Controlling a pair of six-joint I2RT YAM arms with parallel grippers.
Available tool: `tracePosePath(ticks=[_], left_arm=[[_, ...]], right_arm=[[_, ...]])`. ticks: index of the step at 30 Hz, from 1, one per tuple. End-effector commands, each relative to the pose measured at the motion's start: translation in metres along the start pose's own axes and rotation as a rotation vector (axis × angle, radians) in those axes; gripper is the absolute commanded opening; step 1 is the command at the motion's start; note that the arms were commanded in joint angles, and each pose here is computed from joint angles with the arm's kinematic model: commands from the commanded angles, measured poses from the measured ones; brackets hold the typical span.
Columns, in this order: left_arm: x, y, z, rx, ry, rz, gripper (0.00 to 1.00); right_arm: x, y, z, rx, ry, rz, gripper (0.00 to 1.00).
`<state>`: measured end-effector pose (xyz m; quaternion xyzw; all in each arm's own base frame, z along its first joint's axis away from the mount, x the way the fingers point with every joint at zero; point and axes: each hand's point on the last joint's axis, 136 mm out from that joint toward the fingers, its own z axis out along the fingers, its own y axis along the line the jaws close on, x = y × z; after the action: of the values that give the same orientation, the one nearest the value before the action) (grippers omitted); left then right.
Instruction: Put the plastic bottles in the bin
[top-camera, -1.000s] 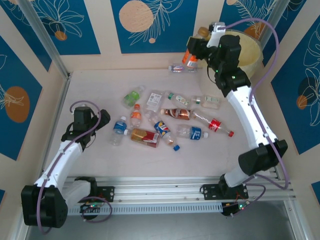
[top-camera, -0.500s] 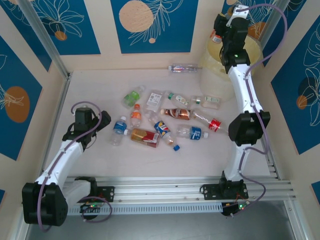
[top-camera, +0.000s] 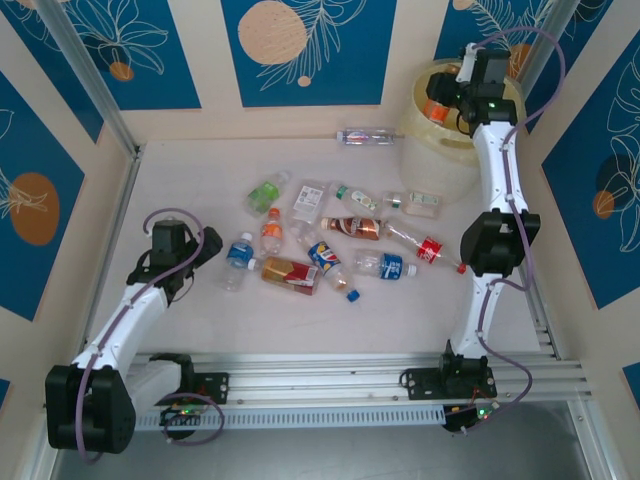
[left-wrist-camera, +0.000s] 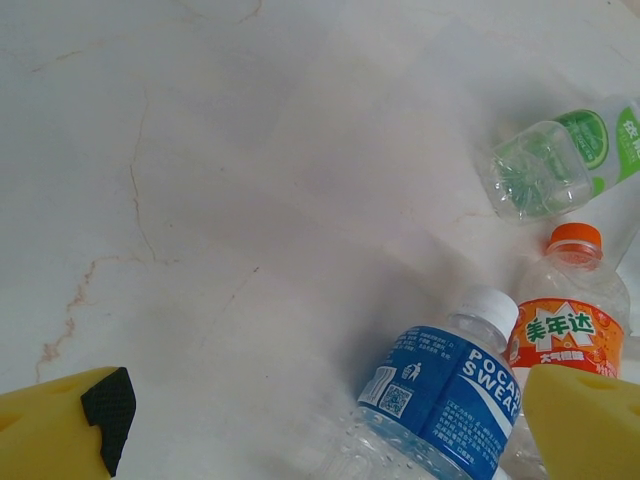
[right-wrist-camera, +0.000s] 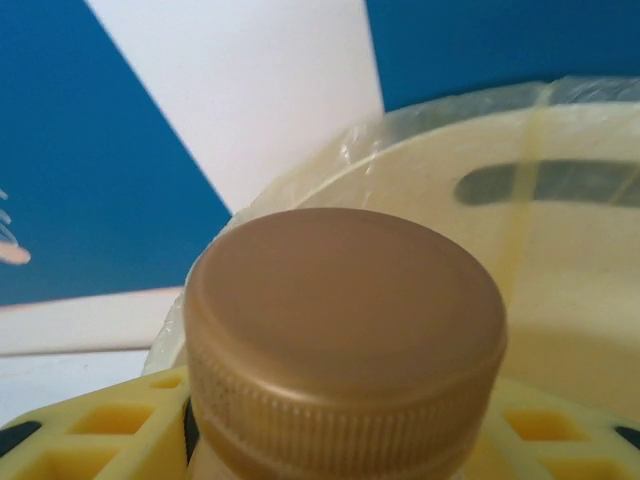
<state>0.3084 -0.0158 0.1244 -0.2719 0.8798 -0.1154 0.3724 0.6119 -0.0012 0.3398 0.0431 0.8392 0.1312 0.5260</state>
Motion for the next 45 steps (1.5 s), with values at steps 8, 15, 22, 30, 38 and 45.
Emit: tracePosePath(ticks=[8,15,22,30,38,45], left_arm=[[0.001,-0.01,0.001,0.056,0.021,-0.018,1.0],[0.004,-0.012,0.006,0.058,0.041,-0.028,1.0],[0.006,-0.009,0.007,0.038,0.055,-0.031,1.0],[0.01,-0.003,0.012,-0.007,0.096,-0.034,1.0],[0.016,0.003,0.018,-0.047,0.122,-0.051,1.0],[0.019,-0.009,0.014,-0.007,0.176,0.009,1.0]], right_arm=[[0.065,0.03,-0.025,-0.168,0.231,0.032,0.08],[0.085,0.022,-0.026,-0.163,0.274,0.075,0.21],[0.079,0.012,-0.023,-0.107,0.258,0.113,0.51],[0.053,0.014,-0.042,-0.077,0.183,0.109,0.71],[0.031,0.024,-0.074,-0.081,0.102,0.089,0.86],[0.014,0.03,-0.118,-0.057,-0.006,0.101,1.0]])
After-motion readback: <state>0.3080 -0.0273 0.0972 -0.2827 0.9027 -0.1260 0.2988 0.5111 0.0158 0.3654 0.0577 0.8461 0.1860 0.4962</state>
